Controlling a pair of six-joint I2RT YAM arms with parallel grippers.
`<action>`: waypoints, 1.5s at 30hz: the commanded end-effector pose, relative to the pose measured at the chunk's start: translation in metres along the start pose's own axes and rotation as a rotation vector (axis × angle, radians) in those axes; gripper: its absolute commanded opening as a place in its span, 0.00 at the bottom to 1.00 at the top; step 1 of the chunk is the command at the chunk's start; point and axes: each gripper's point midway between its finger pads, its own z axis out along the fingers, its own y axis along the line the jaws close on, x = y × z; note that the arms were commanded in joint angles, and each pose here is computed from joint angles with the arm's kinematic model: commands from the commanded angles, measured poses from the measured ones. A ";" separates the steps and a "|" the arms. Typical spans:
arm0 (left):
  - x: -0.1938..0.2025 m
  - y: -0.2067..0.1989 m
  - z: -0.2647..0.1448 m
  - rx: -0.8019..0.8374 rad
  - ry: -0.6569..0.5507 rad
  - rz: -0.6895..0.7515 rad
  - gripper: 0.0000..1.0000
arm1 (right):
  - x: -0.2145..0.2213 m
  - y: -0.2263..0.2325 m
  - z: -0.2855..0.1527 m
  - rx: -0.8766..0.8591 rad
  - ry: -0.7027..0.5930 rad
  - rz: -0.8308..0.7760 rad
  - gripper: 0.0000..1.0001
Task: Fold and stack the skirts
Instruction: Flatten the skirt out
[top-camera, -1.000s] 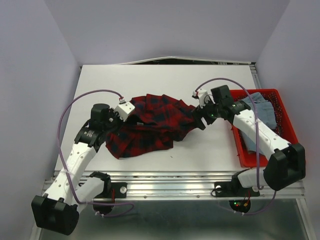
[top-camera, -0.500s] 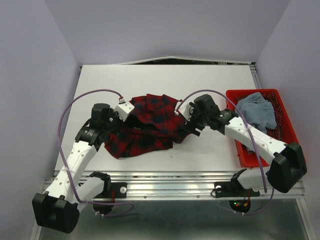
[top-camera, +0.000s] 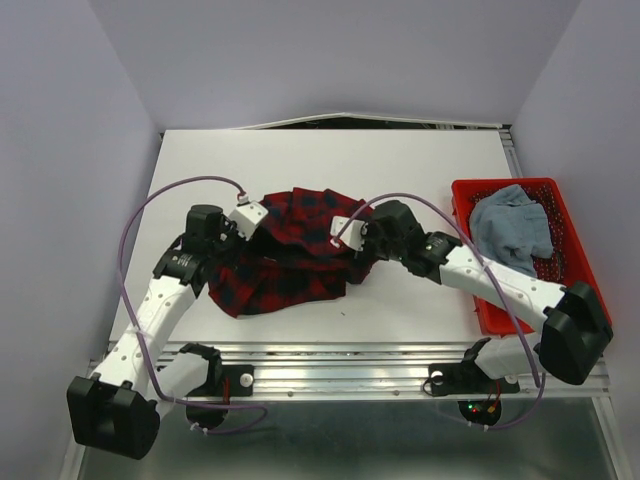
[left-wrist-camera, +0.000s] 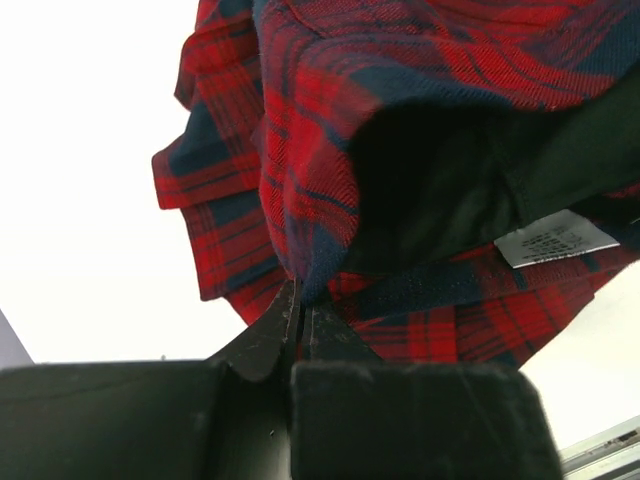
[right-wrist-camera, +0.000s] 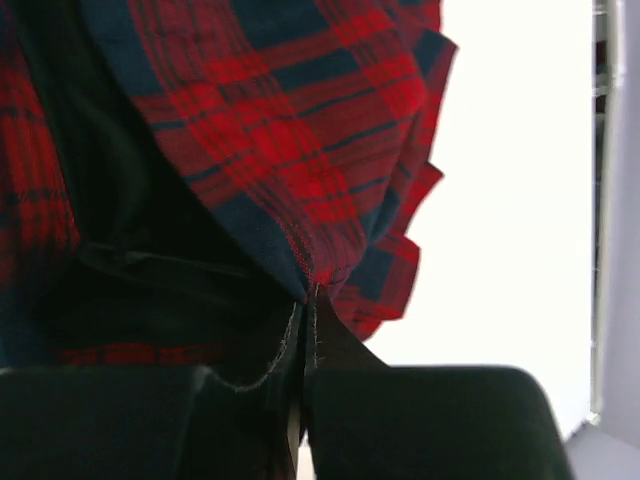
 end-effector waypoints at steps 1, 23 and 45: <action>-0.020 0.027 -0.011 -0.118 -0.031 -0.047 0.00 | -0.013 -0.063 -0.013 0.253 -0.018 0.116 0.01; -0.080 0.085 -0.081 -0.386 -0.226 -0.342 0.00 | 0.063 -0.197 -0.101 0.666 0.063 0.937 0.01; -0.278 0.304 -0.098 -0.648 -0.595 -0.314 0.00 | -0.015 -0.450 -0.109 1.062 -0.410 0.789 0.01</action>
